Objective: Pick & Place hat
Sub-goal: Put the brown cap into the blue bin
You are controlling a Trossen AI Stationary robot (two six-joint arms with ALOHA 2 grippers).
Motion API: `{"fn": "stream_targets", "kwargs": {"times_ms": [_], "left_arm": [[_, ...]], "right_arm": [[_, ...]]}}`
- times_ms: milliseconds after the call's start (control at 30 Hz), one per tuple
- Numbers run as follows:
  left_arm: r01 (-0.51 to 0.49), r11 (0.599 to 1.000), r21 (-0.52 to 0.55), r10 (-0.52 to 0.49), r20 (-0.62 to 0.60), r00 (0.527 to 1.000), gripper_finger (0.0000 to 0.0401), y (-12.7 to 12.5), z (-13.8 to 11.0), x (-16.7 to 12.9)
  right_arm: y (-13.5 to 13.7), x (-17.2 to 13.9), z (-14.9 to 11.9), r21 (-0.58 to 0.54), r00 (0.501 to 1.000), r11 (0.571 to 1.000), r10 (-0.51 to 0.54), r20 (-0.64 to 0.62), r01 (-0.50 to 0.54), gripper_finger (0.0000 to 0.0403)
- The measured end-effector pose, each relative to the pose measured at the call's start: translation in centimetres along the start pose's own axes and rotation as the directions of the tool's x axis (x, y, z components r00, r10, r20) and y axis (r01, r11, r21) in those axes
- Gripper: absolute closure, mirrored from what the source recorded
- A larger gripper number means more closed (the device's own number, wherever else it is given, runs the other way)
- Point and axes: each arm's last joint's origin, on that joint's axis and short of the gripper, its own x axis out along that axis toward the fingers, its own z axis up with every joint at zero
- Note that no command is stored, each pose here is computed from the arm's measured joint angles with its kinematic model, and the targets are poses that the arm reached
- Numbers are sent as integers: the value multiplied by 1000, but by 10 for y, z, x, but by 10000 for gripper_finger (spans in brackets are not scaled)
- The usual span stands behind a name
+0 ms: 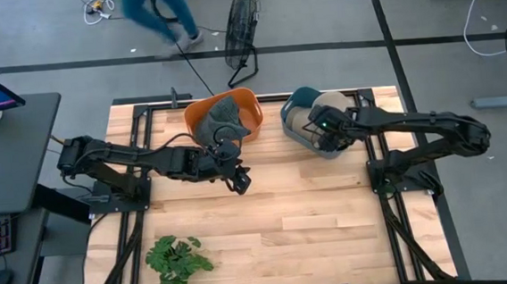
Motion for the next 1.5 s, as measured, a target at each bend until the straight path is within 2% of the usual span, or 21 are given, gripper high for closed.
{"fn": "stream_targets", "kwargs": {"times_ms": [100,233,300,367,433,533,600,733,767,833,967,1033,1100,1167,1333,1400,1500], "left_arm": [[0,1000,0,0,0,1000,224,0,0,0],[1,1000,0,-1,-1,1000,224,0,0,0],[1,1000,0,-1,-1,1000,224,0,0,0],[1,1000,0,-1,-1,1000,224,0,0,0],[1,1000,-1,-1,-1,1000,224,0,0,0],[1,1000,-3,-1,-1,1000,224,0,0,0],[1,1000,-14,-1,-1,1000,224,0,0,0],[0,999,-32,0,0,1000,224,0,0,0],[0,999,-33,0,0,1000,224,0,0,0],[1,999,-33,-1,-1,1000,224,0,0,0],[0,999,-34,0,0,1000,224,0,0,0],[1,999,-33,-1,-1,1000,224,0,0,0],[1,999,-33,-1,-1,1000,224,0,0,0],[1,999,-33,-1,0,1000,224,0,0,0],[1,1000,-29,-1,-1,1000,224,0,0,0],[1,1000,-27,-1,0,1000,224,0,0,0],[1,1000,-27,-1,0,1000,224,0,0,0]], "right_arm": [[1,-9,1,11,999,999,-38,-6,39,261],[3,-24,1,186,994,978,-104,25,98,265],[5,-31,0,318,990,941,-139,39,119,267],[7,-39,-1,461,984,878,-173,47,132,268],[9,-47,-4,606,977,783,-209,45,140,268],[14,-57,-10,785,968,602,-249,13,145,268],[18,-63,-15,878,965,458,-263,-20,143,268],[28,-68,-22,985,969,133,-235,-72,105,268],[30,-68,-23,987,970,100,-223,-101,126,268],[30,-69,-24,984,963,75,-230,-141,162,268],[29,-66,-25,980,962,68,-214,-168,187,268],[31,-63,-27,979,975,124,-173,-139,161,268],[35,-58,-29,971,989,204,-100,-109,128,268],[39,-53,-32,964,995,247,-20,-99,101,268],[41,-37,-40,949,986,283,53,-156,135,268],[41,-31,-42,952,991,292,67,-115,91,268],[41,-21,-42,961,996,277,87,-35,10,268]]}}
